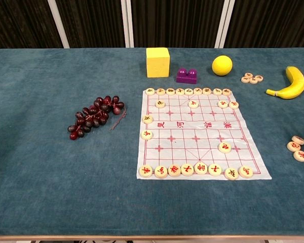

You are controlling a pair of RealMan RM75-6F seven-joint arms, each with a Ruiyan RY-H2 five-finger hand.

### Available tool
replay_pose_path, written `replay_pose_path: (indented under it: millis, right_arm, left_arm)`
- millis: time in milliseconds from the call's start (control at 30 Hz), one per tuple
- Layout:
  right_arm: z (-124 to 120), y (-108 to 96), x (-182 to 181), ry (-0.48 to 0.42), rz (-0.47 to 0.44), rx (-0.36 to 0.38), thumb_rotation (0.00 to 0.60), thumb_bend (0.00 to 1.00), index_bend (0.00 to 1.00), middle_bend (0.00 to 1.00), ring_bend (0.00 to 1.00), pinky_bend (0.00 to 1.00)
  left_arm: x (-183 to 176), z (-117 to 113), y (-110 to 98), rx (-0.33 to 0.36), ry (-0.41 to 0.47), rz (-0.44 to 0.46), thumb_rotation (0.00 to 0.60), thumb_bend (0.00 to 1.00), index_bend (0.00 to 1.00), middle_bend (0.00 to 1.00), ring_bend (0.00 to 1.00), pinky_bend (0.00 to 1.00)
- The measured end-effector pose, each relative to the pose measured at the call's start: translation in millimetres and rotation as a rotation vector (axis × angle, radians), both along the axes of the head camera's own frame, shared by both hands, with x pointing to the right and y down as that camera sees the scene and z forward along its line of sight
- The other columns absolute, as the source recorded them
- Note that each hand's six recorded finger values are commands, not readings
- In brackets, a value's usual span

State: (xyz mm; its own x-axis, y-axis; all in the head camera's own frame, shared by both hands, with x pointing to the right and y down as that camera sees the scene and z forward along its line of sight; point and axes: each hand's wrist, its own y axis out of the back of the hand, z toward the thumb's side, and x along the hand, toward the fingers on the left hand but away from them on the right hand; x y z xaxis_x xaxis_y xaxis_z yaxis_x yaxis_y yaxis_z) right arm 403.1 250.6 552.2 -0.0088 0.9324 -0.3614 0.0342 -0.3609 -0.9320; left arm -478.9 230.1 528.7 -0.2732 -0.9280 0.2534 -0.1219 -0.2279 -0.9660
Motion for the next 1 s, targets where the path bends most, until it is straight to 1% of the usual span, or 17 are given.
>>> replay_pose_path:
  millis: [567,900,1000]
  right_arm:
    - [0.5,0.6,-1.7,0.000,-0.005,-0.004,0.600,0.37,0.07,0.00,0.00,0.02]
    - [2.1,1.4,-2.1,-0.026,-0.001,-0.019,0.600,0.37,0.07,0.00,0.00,0.02]
    - [3.3,1.2,-3.3,-0.048,0.003,-0.028,0.600,0.37,0.07,0.00,0.00,0.02]
  left_arm:
    - [-1.0,-4.4,0.3,0.014,0.009,-0.003,0.600,0.03,0.02,0.00,0.00,0.04]
    - [-0.3,-4.0,0.4,0.012,0.010,-0.001,0.600,0.03,0.02,0.00,0.00,0.04]
    - [0.4,-3.2,0.2,0.010,0.011,0.002,0.600,0.03,0.02,0.00,0.00,0.04]
